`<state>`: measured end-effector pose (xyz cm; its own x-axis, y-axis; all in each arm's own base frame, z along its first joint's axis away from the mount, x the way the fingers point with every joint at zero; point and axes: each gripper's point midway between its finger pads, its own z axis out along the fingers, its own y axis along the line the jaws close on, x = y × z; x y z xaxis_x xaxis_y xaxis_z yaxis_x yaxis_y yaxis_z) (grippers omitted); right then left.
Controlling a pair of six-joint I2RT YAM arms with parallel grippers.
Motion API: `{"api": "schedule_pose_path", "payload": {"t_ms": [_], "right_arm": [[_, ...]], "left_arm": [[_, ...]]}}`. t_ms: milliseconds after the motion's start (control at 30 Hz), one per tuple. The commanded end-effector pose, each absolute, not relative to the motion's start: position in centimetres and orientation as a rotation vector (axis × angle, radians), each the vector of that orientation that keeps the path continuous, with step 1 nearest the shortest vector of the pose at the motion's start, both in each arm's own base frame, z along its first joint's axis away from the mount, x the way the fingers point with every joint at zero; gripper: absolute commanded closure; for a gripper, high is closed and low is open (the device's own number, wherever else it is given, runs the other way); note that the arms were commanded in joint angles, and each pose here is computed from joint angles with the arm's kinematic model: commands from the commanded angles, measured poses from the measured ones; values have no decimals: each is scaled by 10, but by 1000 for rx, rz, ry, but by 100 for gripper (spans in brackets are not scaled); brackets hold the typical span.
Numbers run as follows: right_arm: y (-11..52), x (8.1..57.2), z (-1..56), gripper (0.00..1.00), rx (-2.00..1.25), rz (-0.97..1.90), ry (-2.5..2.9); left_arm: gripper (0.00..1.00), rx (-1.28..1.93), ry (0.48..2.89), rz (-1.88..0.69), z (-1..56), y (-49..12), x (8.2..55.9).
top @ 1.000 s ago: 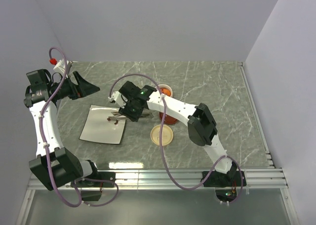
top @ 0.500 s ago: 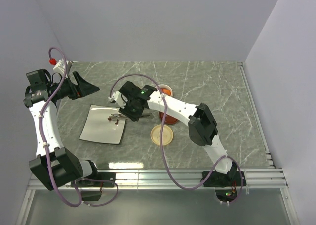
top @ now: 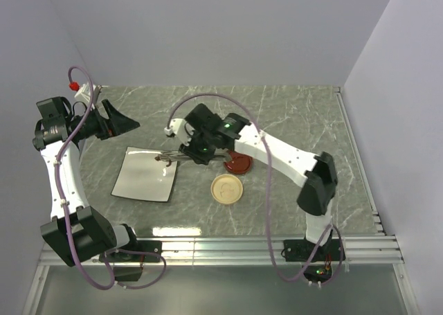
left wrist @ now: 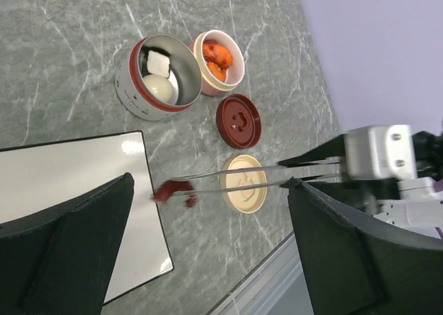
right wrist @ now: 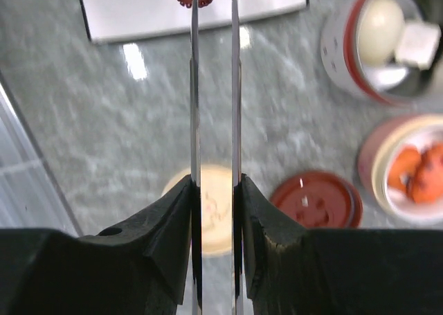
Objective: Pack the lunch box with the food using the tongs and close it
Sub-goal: Pick up the food using the clamp, then place the food into the lunch box
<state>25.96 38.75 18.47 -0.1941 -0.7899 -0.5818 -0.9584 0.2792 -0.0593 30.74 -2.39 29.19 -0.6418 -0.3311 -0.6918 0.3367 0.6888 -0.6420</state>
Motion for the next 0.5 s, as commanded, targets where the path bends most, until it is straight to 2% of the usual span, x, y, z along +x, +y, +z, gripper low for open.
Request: {"api": "schedule_pose_path", "payload": {"t_ms": [0, 267, 467], "right_arm": [[342, 261, 216, 68, -1530, 379, 2001], [237, 296, 206, 68, -1355, 233, 2148], [200, 333, 198, 68, -1197, 171, 2234]], "left_arm": [[1, 75, 1988, -973, 313, -26, 307], [1, 71, 1975, -988, 317, -27, 307], [1, 64, 1974, -987, 318, -27, 308]]}}
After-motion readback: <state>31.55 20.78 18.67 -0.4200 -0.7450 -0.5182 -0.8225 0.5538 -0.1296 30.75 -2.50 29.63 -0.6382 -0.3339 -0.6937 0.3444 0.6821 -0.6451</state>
